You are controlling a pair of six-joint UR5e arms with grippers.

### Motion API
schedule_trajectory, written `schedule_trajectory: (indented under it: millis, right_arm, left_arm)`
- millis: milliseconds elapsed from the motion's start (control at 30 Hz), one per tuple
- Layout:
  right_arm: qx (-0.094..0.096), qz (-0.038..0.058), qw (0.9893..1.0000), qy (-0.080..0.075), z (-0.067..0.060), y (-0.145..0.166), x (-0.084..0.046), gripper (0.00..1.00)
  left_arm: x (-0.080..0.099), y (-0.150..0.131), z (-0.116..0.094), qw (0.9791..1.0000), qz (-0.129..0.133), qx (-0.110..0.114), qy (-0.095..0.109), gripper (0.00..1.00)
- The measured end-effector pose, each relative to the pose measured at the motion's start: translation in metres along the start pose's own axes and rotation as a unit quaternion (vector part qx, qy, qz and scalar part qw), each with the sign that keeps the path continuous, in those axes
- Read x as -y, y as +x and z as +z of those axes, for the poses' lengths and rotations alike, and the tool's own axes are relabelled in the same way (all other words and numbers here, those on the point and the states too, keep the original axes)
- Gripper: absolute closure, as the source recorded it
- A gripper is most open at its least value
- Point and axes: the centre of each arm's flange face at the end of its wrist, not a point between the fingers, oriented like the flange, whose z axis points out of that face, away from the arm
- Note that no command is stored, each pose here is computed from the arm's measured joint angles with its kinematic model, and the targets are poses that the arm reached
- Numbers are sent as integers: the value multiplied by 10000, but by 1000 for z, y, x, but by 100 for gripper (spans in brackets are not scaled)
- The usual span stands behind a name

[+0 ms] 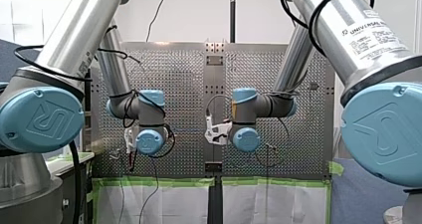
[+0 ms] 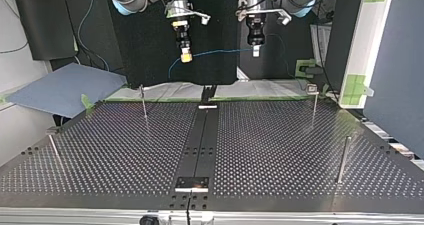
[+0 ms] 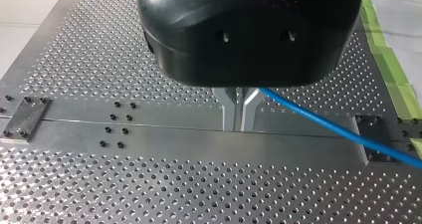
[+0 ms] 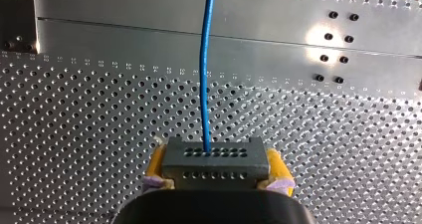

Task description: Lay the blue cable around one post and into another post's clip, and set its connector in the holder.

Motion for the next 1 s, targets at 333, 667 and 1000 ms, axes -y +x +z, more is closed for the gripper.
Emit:
schedule_trajectory:
  millis: [333,667,1000]
  right_arm:
    - [0,0,10000,0,0,0,0,100]
    - [0,0,10000,0,0,0,0,100]
    - [157,-24,9998,116,-5,-15,11,100]
  left_arm:
    - [0,0,0,10000,0,0,0,96]
    - [0,0,0,10000,0,0,1,96]
    - [1,0,-1,10000,-3,-7,21,96]
